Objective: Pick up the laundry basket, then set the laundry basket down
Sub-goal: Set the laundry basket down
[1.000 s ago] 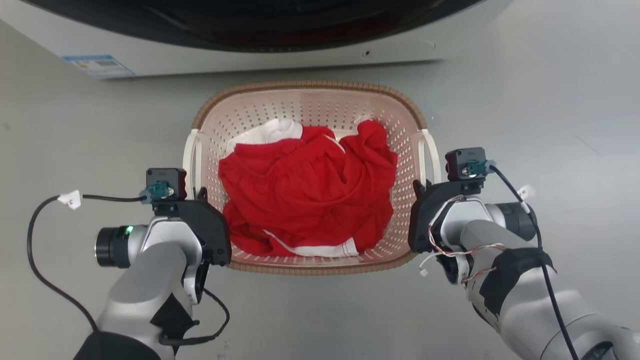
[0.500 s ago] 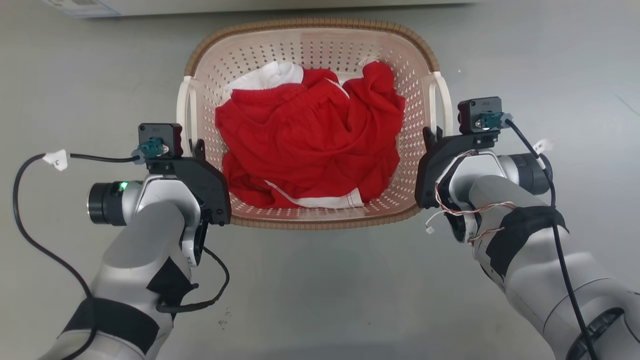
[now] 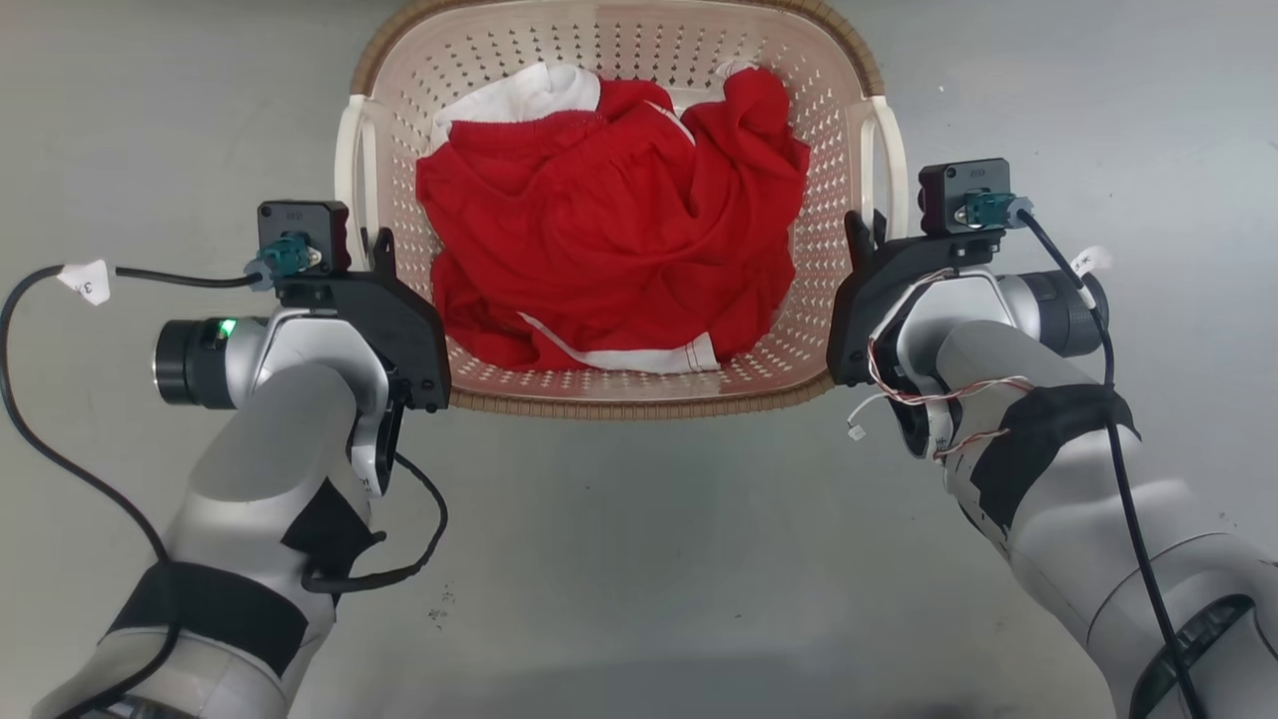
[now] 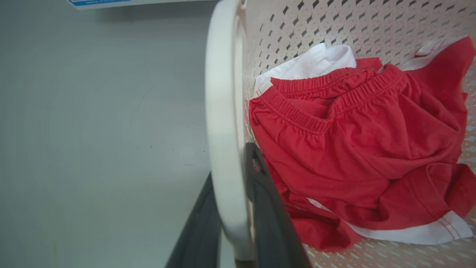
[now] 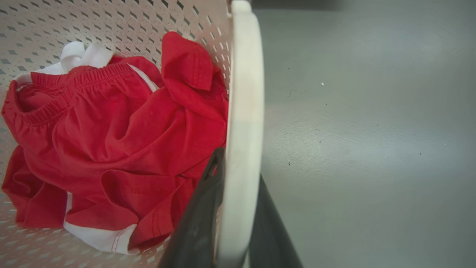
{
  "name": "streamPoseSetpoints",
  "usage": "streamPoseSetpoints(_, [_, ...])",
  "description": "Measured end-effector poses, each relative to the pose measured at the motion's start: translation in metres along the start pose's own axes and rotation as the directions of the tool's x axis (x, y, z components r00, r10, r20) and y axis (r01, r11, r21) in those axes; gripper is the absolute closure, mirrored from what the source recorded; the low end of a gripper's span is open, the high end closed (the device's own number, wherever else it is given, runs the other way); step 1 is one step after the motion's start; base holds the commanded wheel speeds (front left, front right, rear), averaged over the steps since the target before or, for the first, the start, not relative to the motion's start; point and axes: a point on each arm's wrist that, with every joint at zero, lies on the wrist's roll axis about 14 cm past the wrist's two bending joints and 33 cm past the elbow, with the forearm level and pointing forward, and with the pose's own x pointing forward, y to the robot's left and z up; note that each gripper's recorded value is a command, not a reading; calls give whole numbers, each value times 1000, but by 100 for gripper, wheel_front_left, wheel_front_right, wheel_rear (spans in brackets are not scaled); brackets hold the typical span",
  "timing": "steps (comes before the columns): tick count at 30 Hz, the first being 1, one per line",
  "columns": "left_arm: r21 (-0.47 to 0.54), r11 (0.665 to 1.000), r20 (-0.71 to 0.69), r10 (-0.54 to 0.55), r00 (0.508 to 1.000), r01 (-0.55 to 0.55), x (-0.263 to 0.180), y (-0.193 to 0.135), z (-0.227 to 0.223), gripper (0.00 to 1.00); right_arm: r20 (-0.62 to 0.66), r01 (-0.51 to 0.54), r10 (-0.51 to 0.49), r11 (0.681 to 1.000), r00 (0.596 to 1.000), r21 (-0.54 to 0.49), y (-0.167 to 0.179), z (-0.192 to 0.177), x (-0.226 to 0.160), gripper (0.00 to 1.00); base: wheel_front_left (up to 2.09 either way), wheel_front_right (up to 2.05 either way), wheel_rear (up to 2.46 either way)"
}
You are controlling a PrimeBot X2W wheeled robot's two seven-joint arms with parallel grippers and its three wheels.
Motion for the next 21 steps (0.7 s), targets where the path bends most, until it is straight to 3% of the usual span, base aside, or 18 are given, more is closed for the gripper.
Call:
streamPoseSetpoints(6, [14, 1000, 8, -6, 1000, 6, 7, -2, -3, 100, 5, 8, -8, 1000, 1000, 2, -4, -3, 5, 100, 0, 0, 0])
streamPoseSetpoints(7, [15, 1000, 10, -7, 1000, 7, 7, -2, -2, 100, 6, 9, -9, 1000, 1000, 2, -5, -3, 5, 91, 0, 0, 0])
streamPoseSetpoints(8, [16, 1000, 10, -7, 1000, 7, 7, -3, -2, 100, 9, 10, -10, 1000, 1000, 2, -5, -3, 5, 66, 0, 0, 0])
streamPoseSetpoints(9, [17, 1000, 13, -7, 1000, 7, 8, -3, -2, 85, 9, 10, -10, 1000, 1000, 1, -5, -4, 5, 54, 0, 0, 0])
streamPoseSetpoints(10, [22, 1000, 16, -7, 1000, 7, 8, -3, -1, 54, 8, 10, -10, 1000, 1000, -1, -6, -4, 5, 51, 0, 0, 0])
streamPoseSetpoints(11, [34, 999, 19, -7, 1000, 6, 8, -2, -1, 15, 9, 11, -11, 1000, 1000, -5, -6, -4, 5, 40, 0, 0, 0])
streamPoseSetpoints(12, [42, 999, 19, -4, 1000, 3, 8, -1, -1, 3, 15, 11, -10, 1000, 1000, -13, -6, -4, 5, 30, 0, 0, 0])
streamPoseSetpoints(13, [43, 999, 24, -1, 1000, 0, 9, 0, 1, 0, 16, 11, -11, 1000, 1000, -18, -6, -4, 5, 11, 0, 0, 0])
streamPoseSetpoints(14, [45, 999, 27, 2, 1000, -3, 9, 2, 2, 0, 17, 13, -13, 1000, 1000, -21, -7, -4, 5, 0, 0, 0, 0])
streamPoseSetpoints(21, [50, 999, 31, 10, 999, -11, 7, 4, 2, 0, 31, 18, -17, 999, 999, -29, -8, -2, 3, 0, 0, 0, 0])
